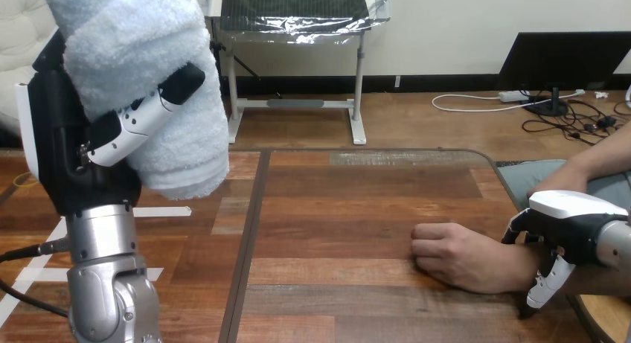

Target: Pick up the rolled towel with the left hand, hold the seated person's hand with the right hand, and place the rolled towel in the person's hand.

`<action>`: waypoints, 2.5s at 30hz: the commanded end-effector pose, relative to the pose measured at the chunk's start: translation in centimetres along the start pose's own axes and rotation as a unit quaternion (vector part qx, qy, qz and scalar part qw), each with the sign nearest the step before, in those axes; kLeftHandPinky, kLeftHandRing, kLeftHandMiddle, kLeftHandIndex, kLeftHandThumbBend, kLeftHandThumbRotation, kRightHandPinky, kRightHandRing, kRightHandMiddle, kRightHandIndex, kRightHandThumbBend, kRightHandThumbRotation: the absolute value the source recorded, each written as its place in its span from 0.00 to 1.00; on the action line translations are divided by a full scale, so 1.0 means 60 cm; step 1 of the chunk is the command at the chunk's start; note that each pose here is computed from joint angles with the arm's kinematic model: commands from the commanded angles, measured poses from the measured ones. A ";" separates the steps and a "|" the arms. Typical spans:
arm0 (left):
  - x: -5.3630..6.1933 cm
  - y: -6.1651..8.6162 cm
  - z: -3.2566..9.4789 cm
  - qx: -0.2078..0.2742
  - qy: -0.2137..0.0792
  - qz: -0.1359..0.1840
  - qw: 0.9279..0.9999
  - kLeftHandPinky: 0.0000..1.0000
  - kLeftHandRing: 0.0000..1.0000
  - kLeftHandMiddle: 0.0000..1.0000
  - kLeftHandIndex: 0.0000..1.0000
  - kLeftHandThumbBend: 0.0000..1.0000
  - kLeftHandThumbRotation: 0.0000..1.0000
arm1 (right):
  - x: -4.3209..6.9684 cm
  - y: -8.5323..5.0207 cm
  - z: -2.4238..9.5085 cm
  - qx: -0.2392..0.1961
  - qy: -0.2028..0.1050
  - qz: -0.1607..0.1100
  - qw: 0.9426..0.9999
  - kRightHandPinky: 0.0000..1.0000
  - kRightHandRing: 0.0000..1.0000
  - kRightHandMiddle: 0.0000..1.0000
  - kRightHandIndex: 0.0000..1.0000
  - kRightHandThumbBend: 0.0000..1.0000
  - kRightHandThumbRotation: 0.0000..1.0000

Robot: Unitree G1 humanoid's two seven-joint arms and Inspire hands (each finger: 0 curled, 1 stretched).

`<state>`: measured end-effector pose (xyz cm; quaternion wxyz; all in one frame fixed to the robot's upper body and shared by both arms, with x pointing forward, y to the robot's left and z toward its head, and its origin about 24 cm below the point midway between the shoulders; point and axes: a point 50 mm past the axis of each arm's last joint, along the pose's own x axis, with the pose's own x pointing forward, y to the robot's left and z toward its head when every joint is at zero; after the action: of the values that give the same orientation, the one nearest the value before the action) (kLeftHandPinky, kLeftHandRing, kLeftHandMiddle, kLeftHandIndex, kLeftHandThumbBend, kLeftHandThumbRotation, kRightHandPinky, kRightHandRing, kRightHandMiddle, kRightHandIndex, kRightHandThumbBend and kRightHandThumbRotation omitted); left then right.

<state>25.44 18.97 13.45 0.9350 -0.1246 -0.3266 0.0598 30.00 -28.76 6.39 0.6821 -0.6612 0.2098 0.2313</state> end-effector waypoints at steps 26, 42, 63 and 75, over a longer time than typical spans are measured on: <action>0.026 -0.018 0.027 -0.016 -0.047 -0.016 0.999 0.21 0.27 0.33 0.38 0.53 0.00 | -0.011 -0.034 -0.012 -0.005 0.035 -0.011 0.999 0.41 0.59 0.67 0.74 1.00 0.12; 0.026 -0.018 0.027 -0.012 -0.048 -0.016 0.999 0.21 0.27 0.33 0.38 0.53 0.00 | -0.011 -0.032 -0.014 -0.003 0.033 -0.011 0.999 0.48 0.66 0.73 0.75 1.00 0.12; 0.026 -0.018 0.027 -0.016 -0.048 -0.017 0.999 0.21 0.27 0.34 0.38 0.53 0.00 | -0.012 -0.032 -0.016 -0.008 0.036 -0.008 0.999 0.53 0.71 0.76 0.76 1.00 0.10; 0.026 -0.018 0.027 -0.018 -0.048 -0.017 0.999 0.21 0.27 0.34 0.39 0.53 0.00 | -0.010 -0.030 -0.019 -0.022 0.043 -0.009 0.999 0.54 0.71 0.77 0.75 1.00 0.10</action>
<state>25.49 19.00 13.37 0.9355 -0.1311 -0.3221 0.0623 29.98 -28.85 6.49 0.6676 -0.6685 0.2326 0.2308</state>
